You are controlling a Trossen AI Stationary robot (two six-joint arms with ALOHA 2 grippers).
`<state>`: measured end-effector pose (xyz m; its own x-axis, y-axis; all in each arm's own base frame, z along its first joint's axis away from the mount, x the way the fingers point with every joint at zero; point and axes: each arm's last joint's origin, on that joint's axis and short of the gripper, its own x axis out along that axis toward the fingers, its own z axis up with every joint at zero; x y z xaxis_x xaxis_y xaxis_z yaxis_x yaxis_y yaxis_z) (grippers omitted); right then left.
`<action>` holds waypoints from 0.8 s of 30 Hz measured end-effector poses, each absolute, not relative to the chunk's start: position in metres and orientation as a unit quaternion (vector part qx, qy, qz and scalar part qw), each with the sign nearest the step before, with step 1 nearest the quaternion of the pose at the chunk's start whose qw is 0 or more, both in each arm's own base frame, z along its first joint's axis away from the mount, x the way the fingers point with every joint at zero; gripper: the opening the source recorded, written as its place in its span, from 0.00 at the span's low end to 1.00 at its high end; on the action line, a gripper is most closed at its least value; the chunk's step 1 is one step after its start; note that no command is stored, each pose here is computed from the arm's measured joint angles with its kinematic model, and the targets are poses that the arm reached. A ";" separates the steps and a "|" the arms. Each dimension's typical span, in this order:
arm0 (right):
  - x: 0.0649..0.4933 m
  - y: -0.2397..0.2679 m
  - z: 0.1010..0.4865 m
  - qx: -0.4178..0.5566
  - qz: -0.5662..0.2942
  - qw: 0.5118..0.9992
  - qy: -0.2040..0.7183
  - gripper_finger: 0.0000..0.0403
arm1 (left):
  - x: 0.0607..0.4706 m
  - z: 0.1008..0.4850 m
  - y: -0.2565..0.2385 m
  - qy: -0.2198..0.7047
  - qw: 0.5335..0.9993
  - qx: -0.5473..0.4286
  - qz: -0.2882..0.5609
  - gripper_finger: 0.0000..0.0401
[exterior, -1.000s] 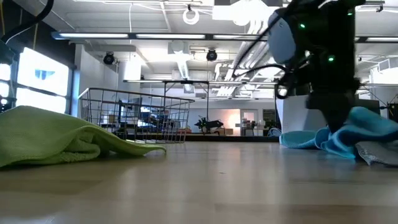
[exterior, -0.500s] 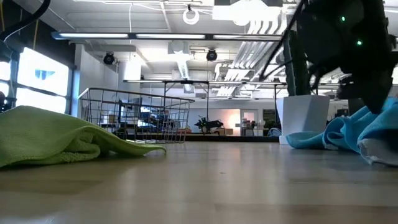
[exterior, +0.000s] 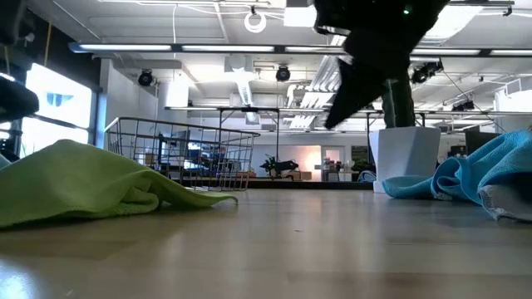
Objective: Fold microfiber towels
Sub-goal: Prepare the table for folding the microfiber towels, then fold the light green microfiber towel
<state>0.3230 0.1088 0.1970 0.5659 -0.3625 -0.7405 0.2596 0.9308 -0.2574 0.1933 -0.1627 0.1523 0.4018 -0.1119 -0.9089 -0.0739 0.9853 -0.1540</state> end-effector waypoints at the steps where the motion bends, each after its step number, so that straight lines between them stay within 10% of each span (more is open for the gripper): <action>1: 0.326 0.111 0.195 -0.074 -0.148 0.895 0.415 0.45 | 0.195 0.154 -0.164 0.540 0.837 -0.086 -0.011 0.32; 13: 0.334 0.095 0.162 -0.126 -0.029 0.965 0.230 0.45 | 0.200 0.159 -0.163 0.498 0.864 -0.073 0.021 0.32; 24: 0.368 0.099 0.116 -0.205 0.018 0.941 0.267 0.45 | 0.201 0.161 -0.164 0.487 0.870 -0.076 0.025 0.32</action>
<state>0.3680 0.0994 0.1162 0.8570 -0.0757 -0.5096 -0.1433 0.9151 -0.3770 0.2015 -0.1637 0.1609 0.5252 -0.0295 -0.8505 -0.1182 0.9872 -0.1072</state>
